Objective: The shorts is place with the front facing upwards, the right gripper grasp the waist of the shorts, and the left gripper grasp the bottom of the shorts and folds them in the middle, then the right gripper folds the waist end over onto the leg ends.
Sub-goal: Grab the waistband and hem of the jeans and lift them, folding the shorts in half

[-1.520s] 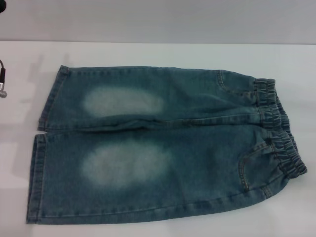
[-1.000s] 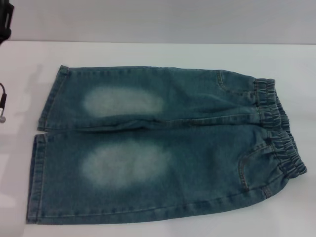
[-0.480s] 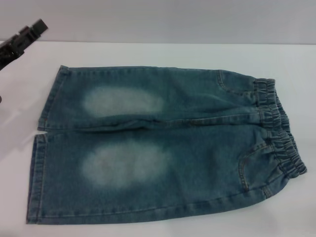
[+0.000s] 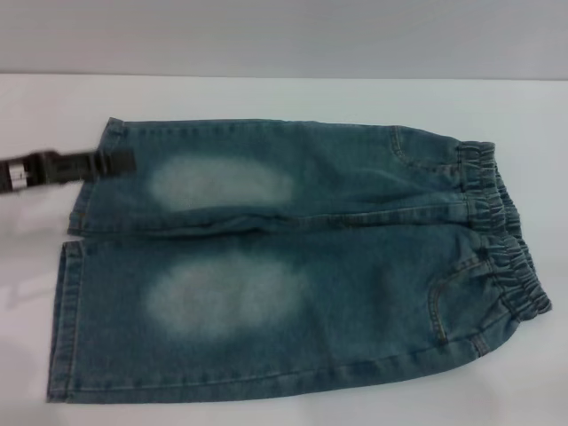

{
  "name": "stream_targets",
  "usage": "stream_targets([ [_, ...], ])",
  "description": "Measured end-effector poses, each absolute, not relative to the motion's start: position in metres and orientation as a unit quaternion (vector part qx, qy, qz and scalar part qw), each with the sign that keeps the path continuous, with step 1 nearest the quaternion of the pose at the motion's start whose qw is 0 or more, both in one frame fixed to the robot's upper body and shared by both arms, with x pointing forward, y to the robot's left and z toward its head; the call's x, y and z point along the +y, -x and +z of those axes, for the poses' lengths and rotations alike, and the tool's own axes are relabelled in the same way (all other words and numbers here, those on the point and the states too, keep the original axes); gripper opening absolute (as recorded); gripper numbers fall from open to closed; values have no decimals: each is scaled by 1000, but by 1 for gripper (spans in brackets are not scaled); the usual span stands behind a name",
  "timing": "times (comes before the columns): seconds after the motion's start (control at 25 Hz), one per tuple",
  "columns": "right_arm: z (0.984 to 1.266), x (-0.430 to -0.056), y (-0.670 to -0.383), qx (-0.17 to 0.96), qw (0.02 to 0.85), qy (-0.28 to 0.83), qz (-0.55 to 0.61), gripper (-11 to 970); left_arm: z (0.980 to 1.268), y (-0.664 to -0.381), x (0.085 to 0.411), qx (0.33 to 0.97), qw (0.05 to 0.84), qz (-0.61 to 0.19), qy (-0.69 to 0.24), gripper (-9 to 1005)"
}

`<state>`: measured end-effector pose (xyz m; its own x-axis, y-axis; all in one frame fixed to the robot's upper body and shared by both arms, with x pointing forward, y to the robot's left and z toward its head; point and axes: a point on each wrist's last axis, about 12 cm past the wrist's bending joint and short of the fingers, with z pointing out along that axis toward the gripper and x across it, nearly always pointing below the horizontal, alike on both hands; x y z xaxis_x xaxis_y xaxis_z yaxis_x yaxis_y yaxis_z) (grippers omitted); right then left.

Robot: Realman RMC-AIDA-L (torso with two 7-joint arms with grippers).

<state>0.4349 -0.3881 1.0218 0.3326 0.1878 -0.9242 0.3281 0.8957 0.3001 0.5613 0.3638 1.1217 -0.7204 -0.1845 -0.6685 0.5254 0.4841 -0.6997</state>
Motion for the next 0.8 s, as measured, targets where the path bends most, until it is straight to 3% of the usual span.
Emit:
stream_targets([
  [0.08, 1021, -389, -435, 579, 783, -223, -44, 665, 1122, -556, 361, 814, 292, -489, -109, 726],
  [0.24, 1022, -389, -438, 582, 782, -218, -43, 666, 1122, -554, 361, 843, 234, -475, -97, 726],
  [0.8, 1027, -394, -464, 603, 772, -194, -41, 664, 1125, -543, 374, 889, 110, -441, -50, 726],
])
